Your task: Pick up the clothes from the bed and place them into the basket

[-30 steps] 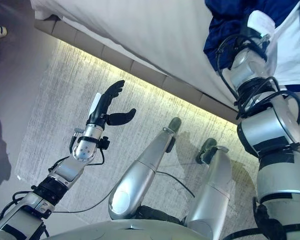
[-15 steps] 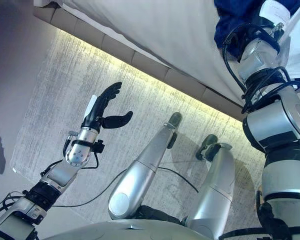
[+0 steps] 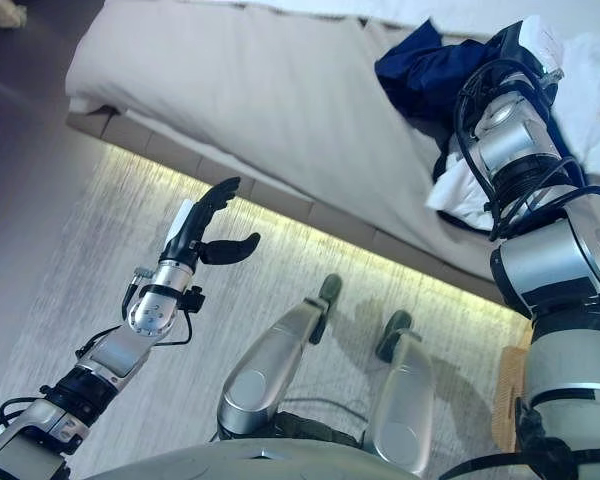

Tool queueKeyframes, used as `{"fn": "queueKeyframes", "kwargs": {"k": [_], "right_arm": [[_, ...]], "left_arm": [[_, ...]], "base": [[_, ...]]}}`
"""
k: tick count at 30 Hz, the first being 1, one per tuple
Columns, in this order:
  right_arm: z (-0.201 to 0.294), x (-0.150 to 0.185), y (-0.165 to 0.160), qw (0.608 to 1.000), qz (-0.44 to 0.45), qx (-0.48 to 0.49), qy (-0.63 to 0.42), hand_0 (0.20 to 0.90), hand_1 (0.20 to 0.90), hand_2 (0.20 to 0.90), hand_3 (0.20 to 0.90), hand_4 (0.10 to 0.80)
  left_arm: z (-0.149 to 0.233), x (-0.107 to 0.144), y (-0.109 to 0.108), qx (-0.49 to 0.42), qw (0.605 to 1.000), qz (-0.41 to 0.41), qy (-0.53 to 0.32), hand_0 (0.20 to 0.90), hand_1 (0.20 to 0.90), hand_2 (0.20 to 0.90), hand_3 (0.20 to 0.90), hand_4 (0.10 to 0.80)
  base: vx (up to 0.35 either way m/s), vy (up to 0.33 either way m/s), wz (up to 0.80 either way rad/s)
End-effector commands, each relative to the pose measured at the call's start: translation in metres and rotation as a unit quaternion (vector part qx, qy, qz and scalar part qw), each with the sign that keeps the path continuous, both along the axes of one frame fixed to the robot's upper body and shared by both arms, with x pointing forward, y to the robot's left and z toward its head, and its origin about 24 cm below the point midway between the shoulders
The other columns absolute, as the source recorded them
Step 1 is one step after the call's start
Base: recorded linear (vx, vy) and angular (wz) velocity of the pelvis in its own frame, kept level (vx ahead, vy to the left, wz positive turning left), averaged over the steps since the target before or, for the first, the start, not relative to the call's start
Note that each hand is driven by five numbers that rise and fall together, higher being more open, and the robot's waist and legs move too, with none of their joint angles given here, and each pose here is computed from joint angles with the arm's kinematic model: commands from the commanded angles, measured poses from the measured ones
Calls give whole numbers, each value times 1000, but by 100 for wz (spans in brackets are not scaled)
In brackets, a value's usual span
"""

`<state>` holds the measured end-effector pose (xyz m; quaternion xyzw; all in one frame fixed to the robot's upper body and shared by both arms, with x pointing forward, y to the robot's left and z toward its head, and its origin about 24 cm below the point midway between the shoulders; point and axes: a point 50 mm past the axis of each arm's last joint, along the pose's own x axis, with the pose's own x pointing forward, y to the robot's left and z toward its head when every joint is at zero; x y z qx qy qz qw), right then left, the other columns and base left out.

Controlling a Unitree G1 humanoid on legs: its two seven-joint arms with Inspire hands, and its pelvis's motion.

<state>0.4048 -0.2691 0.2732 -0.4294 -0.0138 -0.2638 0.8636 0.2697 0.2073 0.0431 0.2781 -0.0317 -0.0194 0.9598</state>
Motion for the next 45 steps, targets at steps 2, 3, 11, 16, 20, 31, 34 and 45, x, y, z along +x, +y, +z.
{"fn": "queueKeyframes", "kwargs": {"k": [2,3,11,16,20,31,34,45], "right_arm": [[78,-26,-15,989,17,-40,-139,300,300,300,200,100],[80,-29,-20,988,17,-31,-149,300,300,300,200,100],[98,-52,-47,983,5,3,-182,300,300,300,200,100],[115,-71,-68,979,-29,-6,-202,300,300,300,200,100],[131,-87,-83,974,-55,-8,-220,300,300,300,200,100],[76,-101,-115,967,-100,44,-231,300,300,300,200,100],[62,-95,-110,969,-78,63,-227,300,300,300,200,100],[13,-85,-115,980,-87,91,-154,300,300,300,200,100]], "left_arm": [[-16,-6,10,18,999,13,34,900,900,900,900,800],[-24,-8,11,23,998,14,54,900,900,900,900,800],[-44,-16,16,15,993,13,114,900,900,900,900,800],[-52,-12,9,9,991,-1,132,900,900,900,900,800],[-54,-7,3,-5,991,-5,137,900,900,900,900,800],[-44,1,15,-55,991,51,114,900,900,900,900,800],[-41,-2,28,-53,990,90,98,900,900,900,900,800],[-30,13,7,-96,989,63,89,900,900,900,900,800]], "base": [[63,-6,-15],[76,-15,-17],[25,-18,-16],[-67,-18,-32],[-62,21,-30],[-30,55,-66],[-109,-28,-45],[-46,-97,-62]]}}
